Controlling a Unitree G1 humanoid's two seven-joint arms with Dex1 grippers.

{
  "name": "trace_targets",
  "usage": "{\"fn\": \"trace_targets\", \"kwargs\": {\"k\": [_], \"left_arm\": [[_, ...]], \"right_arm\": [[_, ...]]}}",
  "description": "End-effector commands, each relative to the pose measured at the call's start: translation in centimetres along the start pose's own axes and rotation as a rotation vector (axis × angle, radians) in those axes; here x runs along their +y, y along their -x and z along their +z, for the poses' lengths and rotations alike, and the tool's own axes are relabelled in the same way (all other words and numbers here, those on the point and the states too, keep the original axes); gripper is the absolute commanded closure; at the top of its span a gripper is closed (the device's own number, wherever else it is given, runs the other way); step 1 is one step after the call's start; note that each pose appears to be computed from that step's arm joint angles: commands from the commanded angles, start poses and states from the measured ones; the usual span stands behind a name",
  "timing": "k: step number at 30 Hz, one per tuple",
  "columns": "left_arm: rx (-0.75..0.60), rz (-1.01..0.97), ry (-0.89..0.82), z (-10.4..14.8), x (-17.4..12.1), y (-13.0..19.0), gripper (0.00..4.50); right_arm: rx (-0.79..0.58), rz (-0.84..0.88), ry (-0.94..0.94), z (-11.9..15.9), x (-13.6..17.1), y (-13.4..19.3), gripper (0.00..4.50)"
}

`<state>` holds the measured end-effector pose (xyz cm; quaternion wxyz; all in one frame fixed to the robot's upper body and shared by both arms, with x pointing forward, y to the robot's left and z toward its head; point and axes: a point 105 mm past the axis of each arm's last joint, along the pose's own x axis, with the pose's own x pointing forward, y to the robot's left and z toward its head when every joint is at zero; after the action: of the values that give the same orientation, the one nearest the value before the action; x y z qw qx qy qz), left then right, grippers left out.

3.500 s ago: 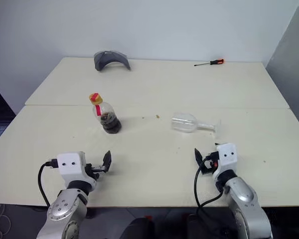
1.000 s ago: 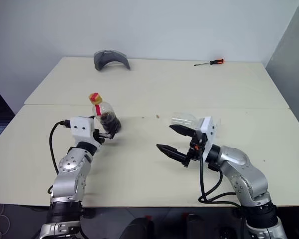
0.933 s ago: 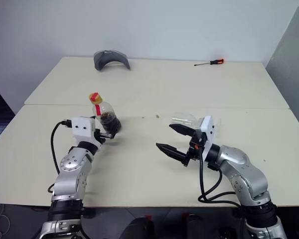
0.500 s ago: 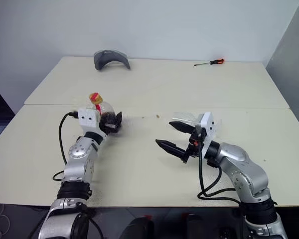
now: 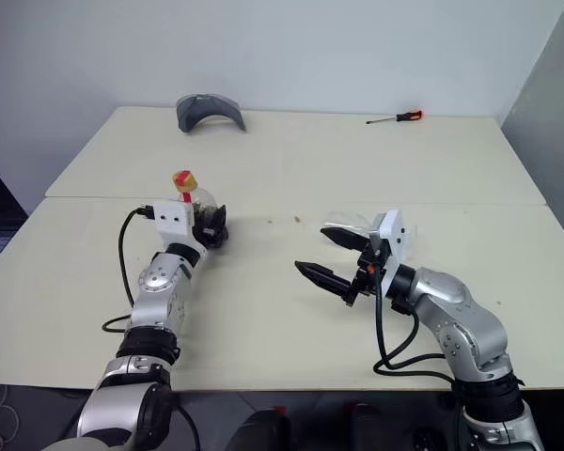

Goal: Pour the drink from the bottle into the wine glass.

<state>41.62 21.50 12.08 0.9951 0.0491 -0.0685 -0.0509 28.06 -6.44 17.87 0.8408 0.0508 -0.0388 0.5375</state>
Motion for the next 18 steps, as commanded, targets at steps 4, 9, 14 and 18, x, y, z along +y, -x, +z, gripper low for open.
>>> {"fn": "trace_targets", "kwargs": {"k": [4,9,14,18], "left_arm": [[-0.09,0.006,-0.03,2.5,0.6,-0.5,2.71],[-0.096,-0.115,-0.068,3.4,-1.2,0.3,2.81],[-0.083,-0.3,-0.095,4.6,-3.9,2.0,2.84],[-0.068,-0.479,-0.1,6.2,-6.1,3.2,2.92]], "right_arm": [[-0.044,0.02,0.051,1.3,0.3,-0.3,0.0],[-0.019,-0.018,0.092,1.7,-0.9,-1.3,0.0],[-0.001,-0.018,0.13,2.6,-2.2,-3.0,0.0],[-0.018,0.017,0.147,4.9,-2.9,-6.3,0.0]]}}
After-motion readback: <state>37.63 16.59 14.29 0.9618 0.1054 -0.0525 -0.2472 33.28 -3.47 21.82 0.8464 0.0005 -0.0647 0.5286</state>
